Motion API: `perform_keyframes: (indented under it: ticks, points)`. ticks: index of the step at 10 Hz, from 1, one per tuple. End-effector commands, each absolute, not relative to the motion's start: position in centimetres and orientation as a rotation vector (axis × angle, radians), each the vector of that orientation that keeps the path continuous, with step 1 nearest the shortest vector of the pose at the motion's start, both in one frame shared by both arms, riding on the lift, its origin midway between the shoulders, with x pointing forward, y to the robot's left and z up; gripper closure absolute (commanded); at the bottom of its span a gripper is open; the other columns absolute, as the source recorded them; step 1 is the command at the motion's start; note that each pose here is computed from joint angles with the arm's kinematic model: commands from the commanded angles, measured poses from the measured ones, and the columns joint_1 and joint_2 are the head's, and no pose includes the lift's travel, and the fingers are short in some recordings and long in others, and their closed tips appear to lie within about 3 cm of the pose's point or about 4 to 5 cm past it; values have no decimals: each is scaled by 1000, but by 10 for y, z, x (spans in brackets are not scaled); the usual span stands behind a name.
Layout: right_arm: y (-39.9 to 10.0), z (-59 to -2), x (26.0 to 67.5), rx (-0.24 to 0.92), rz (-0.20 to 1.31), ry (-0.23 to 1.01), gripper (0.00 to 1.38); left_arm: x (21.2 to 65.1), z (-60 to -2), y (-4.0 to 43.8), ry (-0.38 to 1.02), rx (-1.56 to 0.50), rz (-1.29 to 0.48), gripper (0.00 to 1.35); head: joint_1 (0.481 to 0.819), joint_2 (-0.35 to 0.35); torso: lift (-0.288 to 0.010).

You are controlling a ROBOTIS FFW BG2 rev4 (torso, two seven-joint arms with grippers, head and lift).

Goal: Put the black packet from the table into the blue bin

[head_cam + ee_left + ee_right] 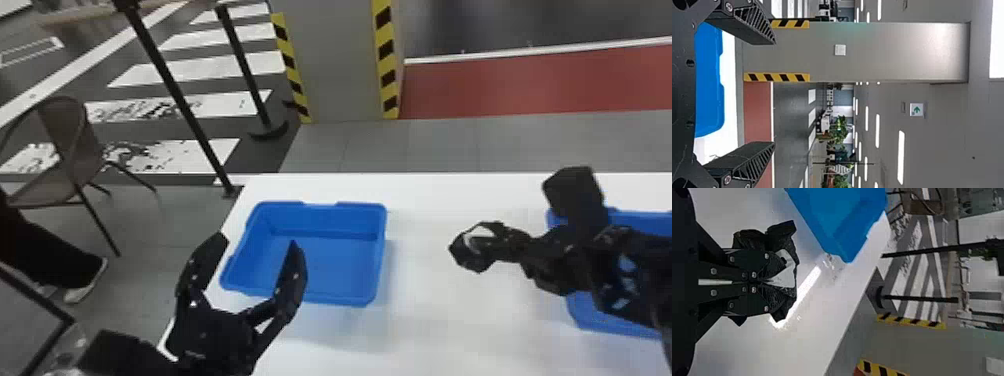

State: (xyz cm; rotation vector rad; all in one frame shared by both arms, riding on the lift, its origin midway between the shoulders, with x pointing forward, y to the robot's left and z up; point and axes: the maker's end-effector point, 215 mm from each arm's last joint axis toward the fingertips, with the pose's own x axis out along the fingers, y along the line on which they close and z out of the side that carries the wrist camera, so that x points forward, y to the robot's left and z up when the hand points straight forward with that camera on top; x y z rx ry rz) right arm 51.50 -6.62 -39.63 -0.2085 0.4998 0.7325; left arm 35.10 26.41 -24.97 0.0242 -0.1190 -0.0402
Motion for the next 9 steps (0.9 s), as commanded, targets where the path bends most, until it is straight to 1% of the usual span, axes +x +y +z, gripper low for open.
perform_keyframes:
  ticks: [1,2,3,4,5,6,7,8,9]
  points:
    - [-131,-359,523,-205,587,427,1138,351,-250,263,-119,25,-41,114,695,271,-110]
    - [-195,-367,524,-217,449,466,1138,351,-250,263,-119,24,-42,114,695,229,-110]
    - [-248,-377,520,-221,335,502,1134,351,-250,263,-117,24,-42,114,695,161,-110]
    - [-282,-392,520,-213,272,538,1032,351,-250,264,-117,24,-40,114,695,77,-110]
    - [-299,-394,525,-249,244,552,590,351,-251,262,-114,25,-43,114,695,11,-110]
    - [-301,-391,528,-252,252,537,148,352,-250,263,-116,24,-42,114,695,-28,-110]
    - [-294,-387,524,-237,274,502,32,352,-250,262,-116,24,-43,114,695,-39,-110]
    - [-290,-375,515,-238,282,444,124,352,-250,262,-119,25,-44,114,695,-46,-110]
    - [-274,-354,500,-235,306,349,151,352,-249,262,-121,26,-43,113,695,-41,-110]
